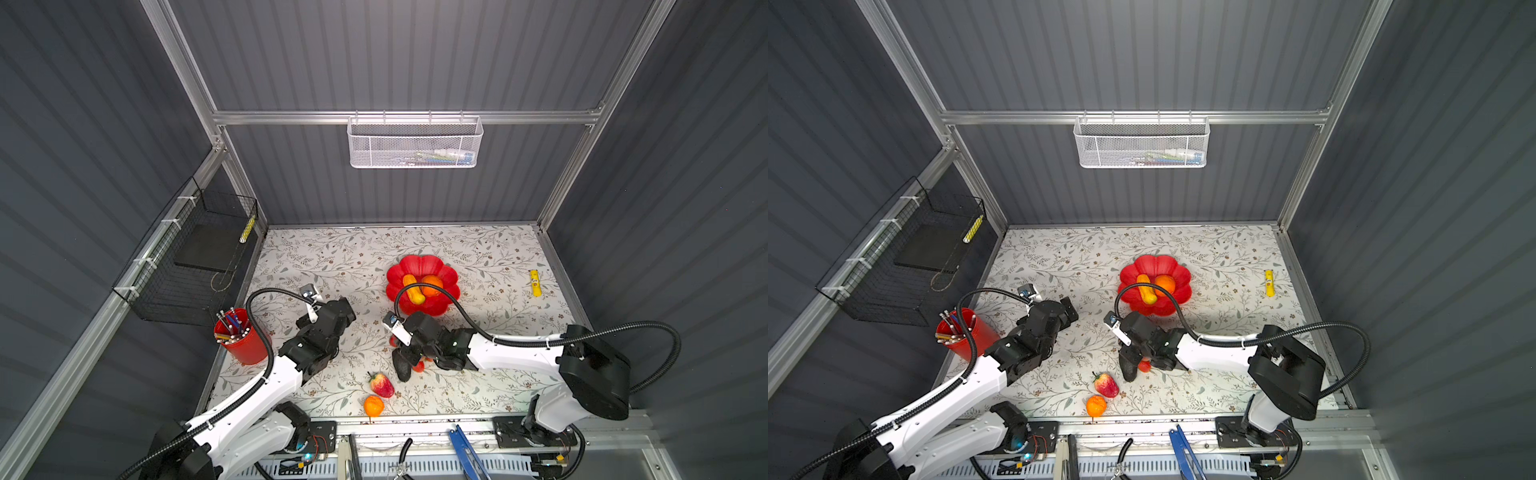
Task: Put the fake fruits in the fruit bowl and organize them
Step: 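Grasp the strawberry cluster by its stem with the right gripper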
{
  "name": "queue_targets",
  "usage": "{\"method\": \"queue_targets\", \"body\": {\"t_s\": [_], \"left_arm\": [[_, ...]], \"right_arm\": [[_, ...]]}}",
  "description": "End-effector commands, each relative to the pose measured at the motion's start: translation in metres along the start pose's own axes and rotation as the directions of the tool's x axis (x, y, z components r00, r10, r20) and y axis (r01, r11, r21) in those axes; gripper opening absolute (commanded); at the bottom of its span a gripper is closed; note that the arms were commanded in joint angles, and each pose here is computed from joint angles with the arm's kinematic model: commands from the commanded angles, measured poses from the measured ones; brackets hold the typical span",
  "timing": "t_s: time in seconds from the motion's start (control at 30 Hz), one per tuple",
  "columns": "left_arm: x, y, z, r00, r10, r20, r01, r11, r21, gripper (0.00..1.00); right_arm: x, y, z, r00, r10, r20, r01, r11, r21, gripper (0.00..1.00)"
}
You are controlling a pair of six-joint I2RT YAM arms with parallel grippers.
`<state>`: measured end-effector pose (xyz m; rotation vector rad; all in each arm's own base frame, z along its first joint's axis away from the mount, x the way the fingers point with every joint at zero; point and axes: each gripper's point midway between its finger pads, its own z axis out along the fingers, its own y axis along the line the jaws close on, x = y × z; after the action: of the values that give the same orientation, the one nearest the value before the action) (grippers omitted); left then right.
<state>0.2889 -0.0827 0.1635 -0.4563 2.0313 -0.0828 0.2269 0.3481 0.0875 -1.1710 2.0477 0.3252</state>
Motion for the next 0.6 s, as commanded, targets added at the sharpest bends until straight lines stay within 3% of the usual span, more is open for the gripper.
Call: {"method": "queue_targets", "body": {"t_s": [0.0, 0.2, 0.57], "left_arm": [[0.001, 0.008, 0.001, 1.0, -0.013, 0.006, 0.013, 1.0, -0.028, 1.0], [0.005, 0.008, 0.004, 1.0, -0.017, 0.0, 0.017, 0.999, -0.034, 1.0], [0.006, -0.005, 0.011, 1.0, -0.022, -0.016, 0.022, 1.0, -0.008, 1.0]], "right_arm": [[-0.01, -0.02, -0.011, 0.999, -0.028, 0.038, 0.023, 0.993, 0.114, 0.14], [-0.019, -0.043, -0.041, 0.996, -0.029, 0.079, 0.011, 0.975, 0.223, 0.0], [-0.042, -0.084, -0.108, 0.993, 0.005, 0.121, -0.049, 0.928, 0.369, 0.0]]}}
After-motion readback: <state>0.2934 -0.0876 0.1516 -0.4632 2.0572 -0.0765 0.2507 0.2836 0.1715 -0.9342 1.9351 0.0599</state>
